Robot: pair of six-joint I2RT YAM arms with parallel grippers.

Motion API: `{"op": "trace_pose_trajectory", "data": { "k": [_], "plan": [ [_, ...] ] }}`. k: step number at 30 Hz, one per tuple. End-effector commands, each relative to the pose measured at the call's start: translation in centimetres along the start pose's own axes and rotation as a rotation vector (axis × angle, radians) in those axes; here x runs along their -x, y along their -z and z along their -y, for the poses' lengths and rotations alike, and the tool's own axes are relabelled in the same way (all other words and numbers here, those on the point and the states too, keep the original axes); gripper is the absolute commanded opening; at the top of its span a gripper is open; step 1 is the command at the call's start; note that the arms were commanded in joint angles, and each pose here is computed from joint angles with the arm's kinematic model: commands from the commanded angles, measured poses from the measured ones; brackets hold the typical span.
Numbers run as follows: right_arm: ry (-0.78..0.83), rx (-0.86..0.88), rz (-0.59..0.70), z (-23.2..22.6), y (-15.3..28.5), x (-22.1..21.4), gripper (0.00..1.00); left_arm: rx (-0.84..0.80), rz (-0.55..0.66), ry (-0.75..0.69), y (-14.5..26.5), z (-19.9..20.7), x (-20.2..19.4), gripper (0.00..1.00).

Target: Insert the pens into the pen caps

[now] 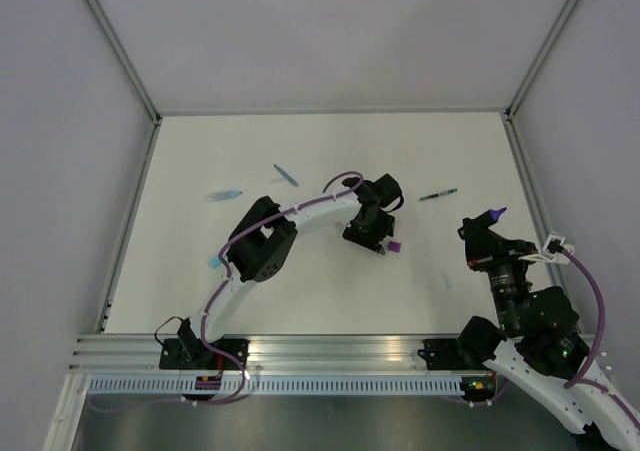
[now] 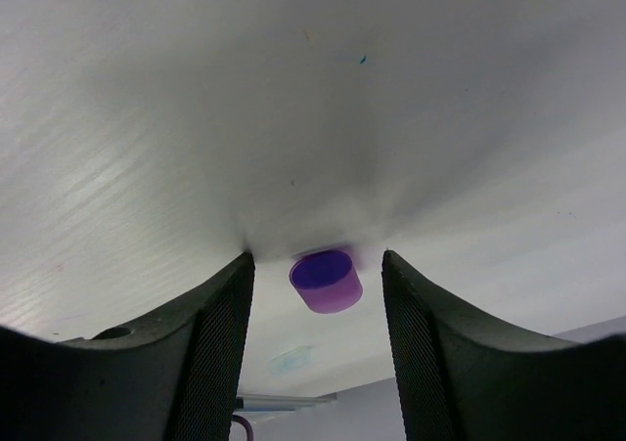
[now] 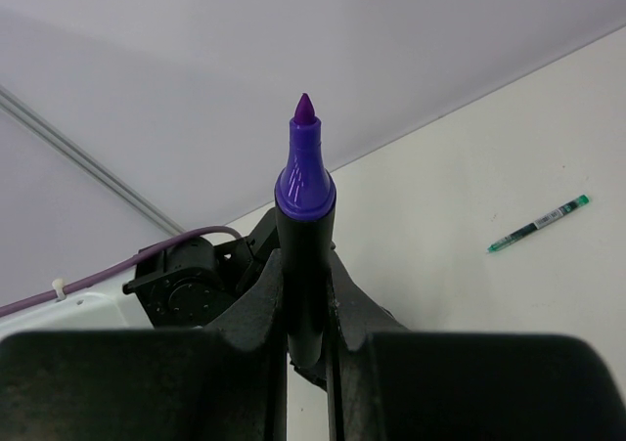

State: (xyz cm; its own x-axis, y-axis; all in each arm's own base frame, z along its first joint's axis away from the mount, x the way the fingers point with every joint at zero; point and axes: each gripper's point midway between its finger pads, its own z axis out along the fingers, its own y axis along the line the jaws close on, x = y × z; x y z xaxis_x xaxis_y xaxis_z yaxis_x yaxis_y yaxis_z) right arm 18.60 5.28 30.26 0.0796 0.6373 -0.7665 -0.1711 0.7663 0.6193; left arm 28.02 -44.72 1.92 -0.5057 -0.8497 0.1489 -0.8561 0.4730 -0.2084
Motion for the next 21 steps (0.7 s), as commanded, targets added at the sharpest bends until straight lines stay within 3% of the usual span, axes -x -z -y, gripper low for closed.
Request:
{"op": "trace_pose_trajectory", "data": {
  "k": [1, 21],
  "plan": [
    [-0.019, 0.019, 0.023, -0.5, 0.2, 1.2, 0.0, 0.081, 0.061, 0.024, -0.4, -1.8, 0.3, 0.61],
    [-0.018, 0.007, 0.029, -0.3, 0.4, 1.7, 0.0, 0.035, 0.035, 0.015, -1.4, -0.4, -2.0, 0.63]
  ]
}}
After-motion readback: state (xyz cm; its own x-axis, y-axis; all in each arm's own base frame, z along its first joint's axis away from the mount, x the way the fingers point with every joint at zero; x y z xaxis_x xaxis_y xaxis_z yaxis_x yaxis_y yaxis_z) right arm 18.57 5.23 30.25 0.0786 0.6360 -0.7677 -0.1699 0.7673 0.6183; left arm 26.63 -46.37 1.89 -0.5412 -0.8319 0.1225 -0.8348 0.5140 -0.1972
